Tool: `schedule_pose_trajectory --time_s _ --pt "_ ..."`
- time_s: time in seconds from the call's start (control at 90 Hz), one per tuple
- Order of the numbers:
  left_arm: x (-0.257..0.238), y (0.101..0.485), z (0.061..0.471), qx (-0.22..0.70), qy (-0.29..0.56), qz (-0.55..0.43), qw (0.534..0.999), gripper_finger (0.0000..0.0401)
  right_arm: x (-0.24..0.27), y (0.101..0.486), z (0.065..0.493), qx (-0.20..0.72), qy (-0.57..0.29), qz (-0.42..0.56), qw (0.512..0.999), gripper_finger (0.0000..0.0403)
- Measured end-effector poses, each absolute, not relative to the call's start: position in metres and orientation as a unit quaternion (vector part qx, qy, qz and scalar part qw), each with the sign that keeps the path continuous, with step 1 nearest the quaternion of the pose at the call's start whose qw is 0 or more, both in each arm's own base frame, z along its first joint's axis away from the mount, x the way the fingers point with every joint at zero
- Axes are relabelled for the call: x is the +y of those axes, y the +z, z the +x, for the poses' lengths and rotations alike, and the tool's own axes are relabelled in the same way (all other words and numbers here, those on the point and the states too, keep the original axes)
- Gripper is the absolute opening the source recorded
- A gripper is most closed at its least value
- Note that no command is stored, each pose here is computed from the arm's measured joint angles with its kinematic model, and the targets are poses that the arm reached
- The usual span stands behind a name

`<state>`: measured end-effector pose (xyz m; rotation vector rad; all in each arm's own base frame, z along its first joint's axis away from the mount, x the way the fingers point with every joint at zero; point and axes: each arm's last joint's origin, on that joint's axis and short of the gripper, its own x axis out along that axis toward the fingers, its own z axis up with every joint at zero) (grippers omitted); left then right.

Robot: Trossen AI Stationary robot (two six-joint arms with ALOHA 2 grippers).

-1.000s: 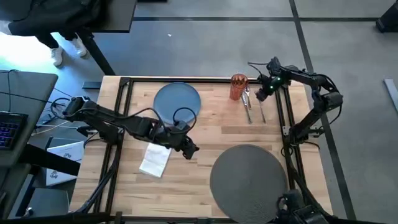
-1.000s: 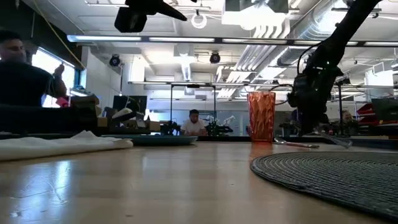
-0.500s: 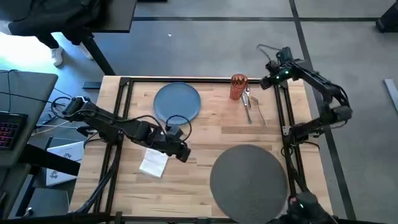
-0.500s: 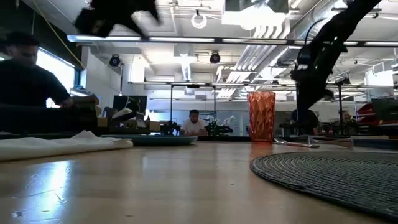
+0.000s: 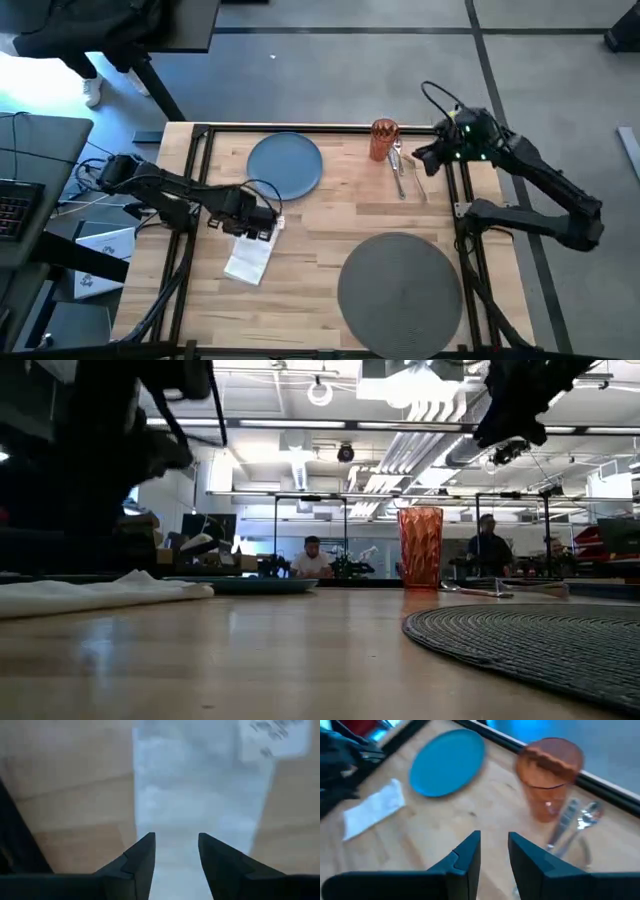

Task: Set table place
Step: Fold the white table napkin

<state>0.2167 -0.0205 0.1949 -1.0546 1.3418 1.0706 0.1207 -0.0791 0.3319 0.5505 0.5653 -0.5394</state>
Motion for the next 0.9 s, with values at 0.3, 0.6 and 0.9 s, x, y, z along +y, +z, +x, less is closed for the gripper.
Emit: schedule_pose_trajectory --time_s 0.3,0.6,0.9 --pt "0.031 0.17 0.216 0.53 0.411 -0.452 0.588 0.0189 -0.053 0.332 0.135 0.27 -0.248 0.302 0.88 0.0078" --pt "0.048 0.156 0.223 0.537 0.416 -0.404 0.613 0.016 -0.034 0.324 0.161 0.294 -0.223 0.316 0.874 0.0078" --pt "0.045 0.16 0.23 0.552 0.388 -0.379 0.634 0.0091 -0.016 0.313 0.19 0.318 -0.202 0.31 0.873 0.0078"
